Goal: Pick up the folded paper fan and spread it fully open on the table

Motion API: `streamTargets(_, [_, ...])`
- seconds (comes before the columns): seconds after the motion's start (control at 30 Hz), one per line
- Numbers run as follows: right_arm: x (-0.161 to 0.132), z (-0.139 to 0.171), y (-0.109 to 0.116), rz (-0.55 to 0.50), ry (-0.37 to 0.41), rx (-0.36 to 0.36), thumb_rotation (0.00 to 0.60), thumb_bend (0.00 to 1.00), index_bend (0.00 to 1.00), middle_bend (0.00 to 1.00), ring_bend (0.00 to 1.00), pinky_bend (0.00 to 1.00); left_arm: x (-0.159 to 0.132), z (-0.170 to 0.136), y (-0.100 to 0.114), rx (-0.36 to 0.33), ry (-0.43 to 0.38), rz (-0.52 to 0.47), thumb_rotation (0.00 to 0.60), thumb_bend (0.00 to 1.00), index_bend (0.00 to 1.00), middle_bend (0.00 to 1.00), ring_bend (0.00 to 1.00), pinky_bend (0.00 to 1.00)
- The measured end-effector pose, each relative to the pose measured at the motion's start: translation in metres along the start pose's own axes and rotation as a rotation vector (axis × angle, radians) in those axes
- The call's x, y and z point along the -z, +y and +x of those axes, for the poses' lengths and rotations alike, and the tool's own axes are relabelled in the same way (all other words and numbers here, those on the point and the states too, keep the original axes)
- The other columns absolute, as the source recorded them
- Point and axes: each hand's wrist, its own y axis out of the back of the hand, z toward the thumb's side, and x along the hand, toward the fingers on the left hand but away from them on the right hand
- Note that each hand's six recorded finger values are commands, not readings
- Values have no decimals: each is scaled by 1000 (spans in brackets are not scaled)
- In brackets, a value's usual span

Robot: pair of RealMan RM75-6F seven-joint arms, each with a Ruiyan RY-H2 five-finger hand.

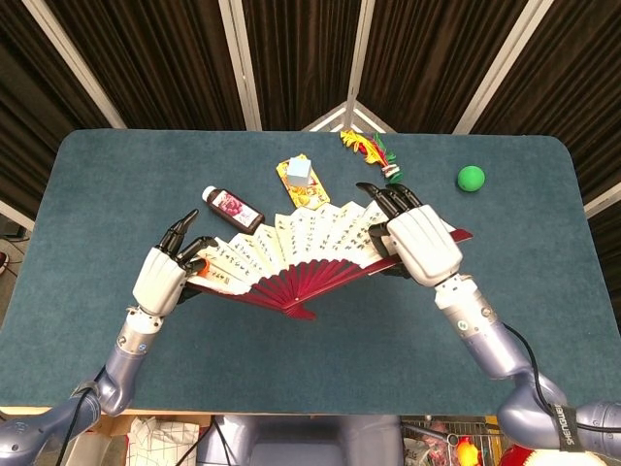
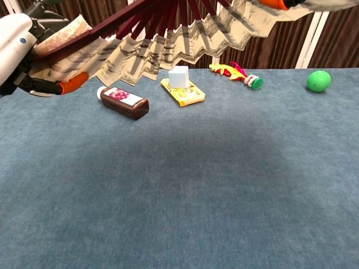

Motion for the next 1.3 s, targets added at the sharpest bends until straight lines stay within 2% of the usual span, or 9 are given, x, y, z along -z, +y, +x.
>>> streamTargets(0.3, [11,0,-10,12,-30,-12,600,409,843,148,216,163,2,-2,1,3,1,21,600,415,865,403,23,190])
streamTargets(1.03, [35,4,-15,70,-89,-25,600,409,839,147,216,163,3,-3,1,-1,-25,86,600,413,865,397,23,189])
streamTargets(1.07, [36,4,-16,71,-91,-27,600,408,814,147,216,163,2,-2,0,-1,-26,89,600,413,865,397,23,189])
streamTargets(1.13, [36,4,-17,70,-92,-34,600,408,702,146,210,163,1,-1,0,-2,-28,93,600,412,865,396,23,188])
streamTargets(1.2, [37,5,-20,71,-93,-48,600,391,503,142,186,152,1,0,-1,-4,-28,92,600,412,865,395,23,187])
streamTargets(1.23, [37,6,-21,72,-95,-56,600,373,440,137,177,147,0,0,-1,-6,-28,92,600,411,865,394,23,187])
streamTargets(1.3, [38,7,-23,76,-101,-77,600,295,286,116,160,139,0,1,-1,-11,-28,93,600,412,865,392,23,187])
